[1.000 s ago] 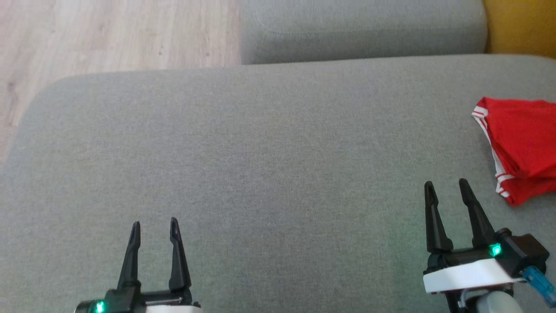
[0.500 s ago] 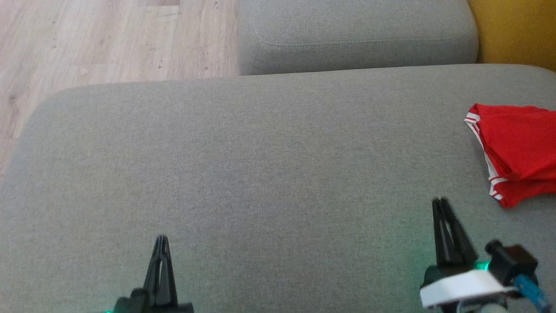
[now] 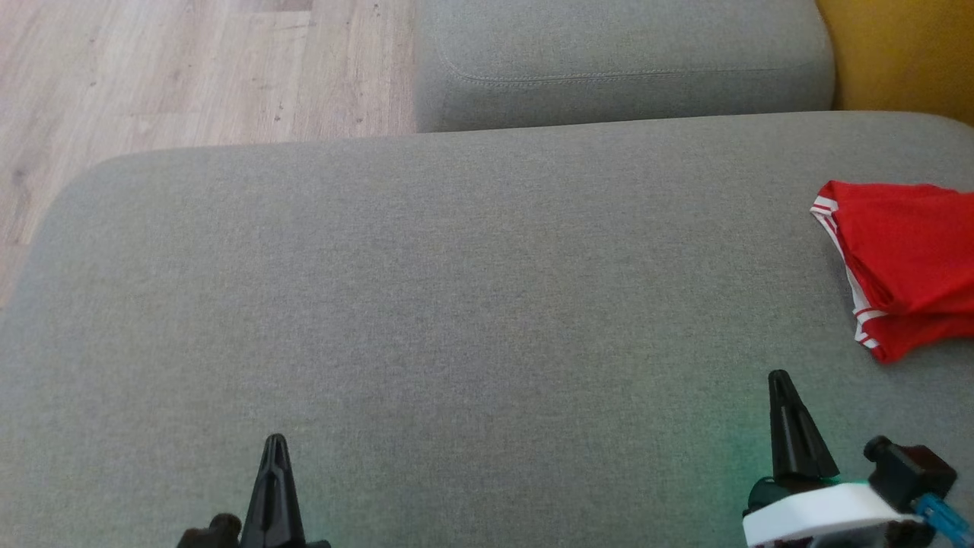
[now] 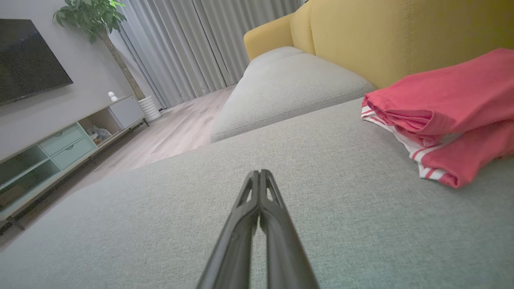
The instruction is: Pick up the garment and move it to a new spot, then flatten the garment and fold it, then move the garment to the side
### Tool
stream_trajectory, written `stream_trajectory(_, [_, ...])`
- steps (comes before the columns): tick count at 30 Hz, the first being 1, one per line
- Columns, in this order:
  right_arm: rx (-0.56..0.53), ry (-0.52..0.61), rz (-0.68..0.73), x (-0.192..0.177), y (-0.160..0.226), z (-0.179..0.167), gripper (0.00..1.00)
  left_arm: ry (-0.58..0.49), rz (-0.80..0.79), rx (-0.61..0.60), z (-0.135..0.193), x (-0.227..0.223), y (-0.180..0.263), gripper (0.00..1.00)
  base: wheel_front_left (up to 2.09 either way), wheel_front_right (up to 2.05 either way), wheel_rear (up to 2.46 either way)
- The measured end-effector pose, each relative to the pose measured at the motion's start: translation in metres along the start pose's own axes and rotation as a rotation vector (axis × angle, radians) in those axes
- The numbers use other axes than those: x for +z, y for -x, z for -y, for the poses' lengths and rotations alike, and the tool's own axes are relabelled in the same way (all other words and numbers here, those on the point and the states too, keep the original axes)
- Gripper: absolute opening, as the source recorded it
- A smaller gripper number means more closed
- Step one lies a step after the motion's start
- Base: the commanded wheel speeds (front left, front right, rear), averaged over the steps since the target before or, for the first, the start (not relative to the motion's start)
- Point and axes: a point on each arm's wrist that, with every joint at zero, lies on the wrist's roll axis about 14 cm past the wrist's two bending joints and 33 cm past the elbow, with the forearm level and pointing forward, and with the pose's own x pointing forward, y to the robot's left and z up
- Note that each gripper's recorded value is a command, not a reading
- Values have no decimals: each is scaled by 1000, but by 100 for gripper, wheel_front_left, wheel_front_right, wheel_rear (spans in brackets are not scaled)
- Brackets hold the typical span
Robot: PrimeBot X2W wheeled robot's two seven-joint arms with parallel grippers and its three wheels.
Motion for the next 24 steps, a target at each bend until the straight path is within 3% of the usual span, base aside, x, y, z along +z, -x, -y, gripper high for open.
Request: stream_trajectory(24, [-67, -257, 11, 6, -4, 14, 0, 275, -53, 20, -7, -2, -12, 0, 0, 0, 0])
